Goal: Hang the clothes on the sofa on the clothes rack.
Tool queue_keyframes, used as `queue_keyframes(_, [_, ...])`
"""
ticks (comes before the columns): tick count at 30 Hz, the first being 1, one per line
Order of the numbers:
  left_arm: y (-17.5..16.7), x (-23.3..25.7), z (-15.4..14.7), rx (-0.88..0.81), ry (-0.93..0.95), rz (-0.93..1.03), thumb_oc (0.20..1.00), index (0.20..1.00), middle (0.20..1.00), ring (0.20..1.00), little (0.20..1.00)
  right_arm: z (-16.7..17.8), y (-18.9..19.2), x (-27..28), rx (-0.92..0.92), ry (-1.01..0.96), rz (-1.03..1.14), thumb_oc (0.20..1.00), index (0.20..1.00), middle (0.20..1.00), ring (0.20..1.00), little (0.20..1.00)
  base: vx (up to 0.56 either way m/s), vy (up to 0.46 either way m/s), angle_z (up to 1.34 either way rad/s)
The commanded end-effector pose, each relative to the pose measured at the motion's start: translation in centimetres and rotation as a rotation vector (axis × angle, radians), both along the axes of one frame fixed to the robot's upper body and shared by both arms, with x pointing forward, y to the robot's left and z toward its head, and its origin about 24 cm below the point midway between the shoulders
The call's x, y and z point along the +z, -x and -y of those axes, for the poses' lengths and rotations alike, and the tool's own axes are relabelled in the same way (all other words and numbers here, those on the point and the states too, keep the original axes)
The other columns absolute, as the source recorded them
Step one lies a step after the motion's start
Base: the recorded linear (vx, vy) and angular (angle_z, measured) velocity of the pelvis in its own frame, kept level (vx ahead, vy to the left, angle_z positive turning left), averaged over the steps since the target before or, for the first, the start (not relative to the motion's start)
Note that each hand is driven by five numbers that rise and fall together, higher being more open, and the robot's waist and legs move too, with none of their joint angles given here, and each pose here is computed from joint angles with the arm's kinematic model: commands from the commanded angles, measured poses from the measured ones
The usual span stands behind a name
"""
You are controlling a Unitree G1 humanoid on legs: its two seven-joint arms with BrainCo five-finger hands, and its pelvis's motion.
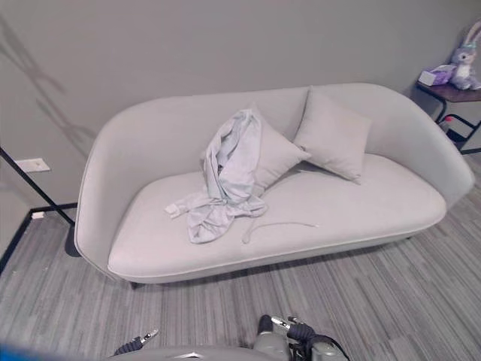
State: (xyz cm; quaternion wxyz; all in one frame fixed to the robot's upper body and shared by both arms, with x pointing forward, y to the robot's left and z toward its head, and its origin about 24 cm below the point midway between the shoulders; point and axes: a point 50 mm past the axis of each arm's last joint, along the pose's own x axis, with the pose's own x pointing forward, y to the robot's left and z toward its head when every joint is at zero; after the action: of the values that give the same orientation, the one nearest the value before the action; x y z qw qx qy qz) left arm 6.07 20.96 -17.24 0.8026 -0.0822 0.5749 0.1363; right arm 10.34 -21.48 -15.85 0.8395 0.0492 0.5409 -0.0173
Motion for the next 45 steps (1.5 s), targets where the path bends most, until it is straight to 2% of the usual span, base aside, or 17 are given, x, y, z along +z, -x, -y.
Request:
queue_keyframes(1, [0.1, -0.1, 0.4, -0.038, 0.004, -0.003, 1.000, 1.000, 1.000, 1.000, 1.000, -1.5, -1.7, 0.3, 0.047, -0.030, 0.055, 1.000, 1.000, 1.000, 1.000, 1.000, 0.24, -0.212, 0.26])
queue_keyframes(8, [-1.6, 0.2, 0.7, -0.021, 0.002, 0.046, 1.000, 1.000, 1.000, 1.000, 1.000, -0.7, -1.2, 0.0, 0.099, 0.019, 0.000, 1.000, 1.000, 1.000, 1.000, 1.000, 0.20, -0.261, 0.37])
queue_keyframes(14, [-2.5, 0.3, 1.0, 0.041, 0.016, 0.093, 1.000, 1.000, 1.000, 1.000, 1.000, 0.6, -1.2, 0.1, 0.063, 0.065, -0.007, 1.000, 1.000, 1.000, 1.000, 1.000, 0.14, -0.195, 0.06])
queue_keyframes(19, [-3.1, 0.7, 0.7, 0.185, 0.036, 0.166, 1.000, 1.000, 1.000, 1.000, 1.000, 1.6, -4.7, 2.3, 0.134, 0.140, 0.181, 1.000, 1.000, 1.000, 1.000, 1.000, 0.16, -0.017, 0.02])
queue_keyframes(24, [-3.2, 0.7, 1.2, 0.238, 0.048, 0.177, 1.000, 1.000, 1.000, 1.000, 1.000, 2.5, -6.5, 3.7, 0.096, 0.170, 0.282, 1.000, 1.000, 1.000, 1.000, 1.000, 0.22, 0.049, 0.03])
queue_keyframes(27, [-2.2, 0.4, 1.2, 0.258, 0.046, 0.144, 1.000, 1.000, 1.000, 1.000, 1.000, 2.2, -6.3, 3.7, 0.104, 0.155, 0.288, 1.000, 1.000, 1.000, 1.000, 1.000, 0.28, 0.050, -0.51])
queue_keyframes(31, [-1.0, 0.2, 1.0, 0.248, 0.030, 0.104, 1.000, 1.000, 1.000, 1.000, 1.000, 1.7, -5.1, 3.0, 0.130, 0.142, 0.240, 1.000, 1.000, 1.000, 1.000, 1.000, 0.38, 0.119, -0.60])
queue_keyframes(36, [-1.7, 0.5, -0.5, 0.118, -0.037, 0.103, 1.000, 1.000, 1.000, 1.000, 1.000, 0.6, -3.3, 1.6, 0.126, 0.098, 0.148, 1.000, 1.000, 1.000, 1.000, 1.000, 0.34, 0.168, -0.26])
queue_keyframes(45, [-2.5, 0.9, -1.6, -0.019, -0.090, 0.095, 1.000, 1.000, 1.000, 1.000, 1.000, -0.9, -5.4, 2.5, 0.179, 0.084, 0.238, 1.000, 1.000, 1.000, 1.000, 1.000, 0.19, 0.191, -0.16])
